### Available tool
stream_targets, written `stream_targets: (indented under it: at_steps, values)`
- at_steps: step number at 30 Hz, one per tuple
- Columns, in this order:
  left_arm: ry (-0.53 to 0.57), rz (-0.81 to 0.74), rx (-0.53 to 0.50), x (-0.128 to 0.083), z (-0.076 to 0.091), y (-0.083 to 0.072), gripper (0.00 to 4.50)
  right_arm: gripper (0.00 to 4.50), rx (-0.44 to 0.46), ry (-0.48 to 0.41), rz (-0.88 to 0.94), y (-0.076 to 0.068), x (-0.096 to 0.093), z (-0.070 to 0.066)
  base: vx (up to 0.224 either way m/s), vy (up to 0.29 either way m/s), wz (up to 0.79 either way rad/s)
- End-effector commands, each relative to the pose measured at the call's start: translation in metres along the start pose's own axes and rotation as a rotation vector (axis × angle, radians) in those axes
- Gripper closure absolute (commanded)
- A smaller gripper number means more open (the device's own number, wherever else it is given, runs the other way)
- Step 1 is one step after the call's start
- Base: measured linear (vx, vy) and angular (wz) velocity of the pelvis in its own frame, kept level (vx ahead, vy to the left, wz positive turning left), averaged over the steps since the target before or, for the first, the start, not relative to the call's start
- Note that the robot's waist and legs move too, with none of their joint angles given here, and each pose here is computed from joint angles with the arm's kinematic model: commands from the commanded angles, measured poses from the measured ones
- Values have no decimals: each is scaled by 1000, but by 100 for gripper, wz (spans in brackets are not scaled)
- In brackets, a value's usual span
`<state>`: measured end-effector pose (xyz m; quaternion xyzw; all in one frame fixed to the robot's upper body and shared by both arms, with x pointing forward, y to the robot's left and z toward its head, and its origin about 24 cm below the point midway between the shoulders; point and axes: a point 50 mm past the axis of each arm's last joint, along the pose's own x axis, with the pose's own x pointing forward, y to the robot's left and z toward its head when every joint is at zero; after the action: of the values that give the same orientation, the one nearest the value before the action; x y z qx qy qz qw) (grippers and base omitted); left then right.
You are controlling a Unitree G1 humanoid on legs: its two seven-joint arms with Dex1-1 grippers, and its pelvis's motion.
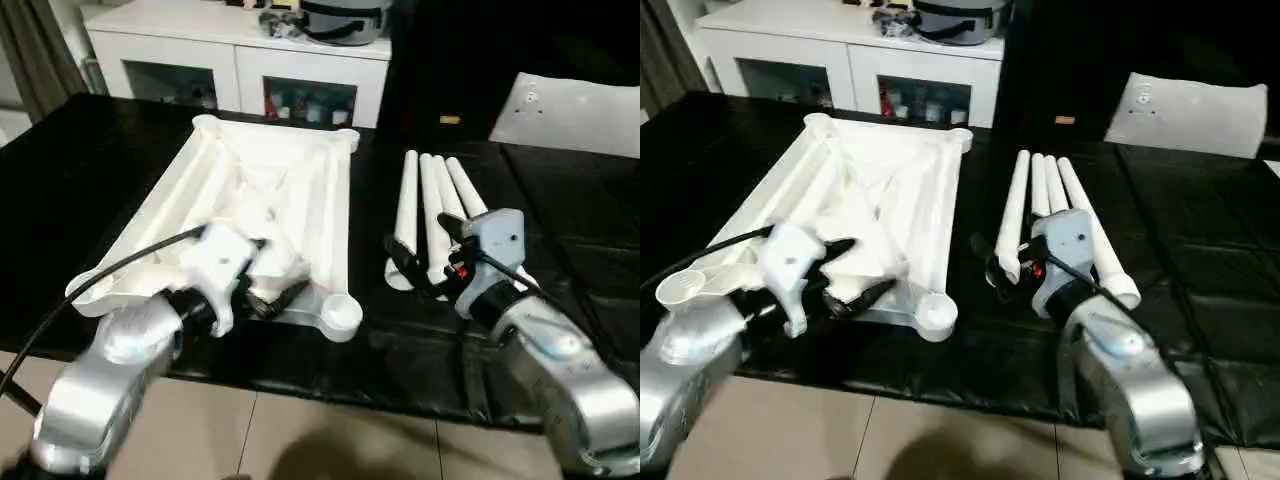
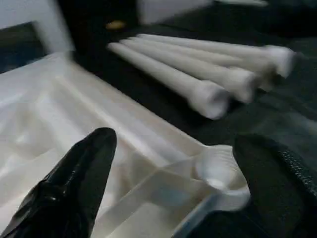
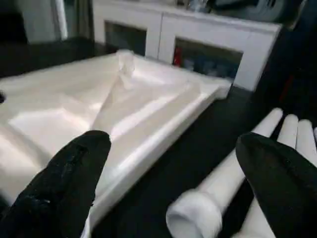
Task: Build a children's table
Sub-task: Move to table, then move table base
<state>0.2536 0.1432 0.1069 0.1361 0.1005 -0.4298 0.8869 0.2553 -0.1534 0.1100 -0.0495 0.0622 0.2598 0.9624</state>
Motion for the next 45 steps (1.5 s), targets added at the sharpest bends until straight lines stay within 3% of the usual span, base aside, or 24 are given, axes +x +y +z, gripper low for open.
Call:
stream_targets:
  at_steps: [1, 5, 7, 8, 16, 23, 31, 40, 45]
  values:
    - [28, -70, 30, 4, -3, 0, 67, 0, -4, 17, 60, 2, -1, 3, 0, 0, 0]
    - [71, -183, 71, 9, -10, 9, 113, 0, -23, 45, 139, 6, -2, 2, 0, 0, 0]
    - [124, -245, 40, 13, -16, 12, 113, 0, -29, 70, 178, 7, -3, 1, 0, 0, 0]
    - [132, -258, 37, 15, -17, 13, 139, 0, -25, 73, 188, 8, -4, 1, 0, 0, 0]
    - [152, -330, 95, 23, -19, 19, 196, 0, 4, 105, 273, 17, -5, 0, 28, -1, -1]
    - [238, -412, 162, 33, -28, 31, 253, 0, -49, 173, 379, 27, -9, -6, 8, 0, 0]
    - [316, -462, 184, 29, -36, 40, 309, 0, -69, 227, 424, 31, -11, -11, 0, 0, 0]
    - [289, -514, 136, 21, -31, 40, 386, 0, -83, 246, 435, 28, -11, -13, 0, 0, 0]
    - [253, -506, 88, 18, -24, 42, 392, 0, -85, 246, 438, 27, -11, -12, 0, 0, 0]
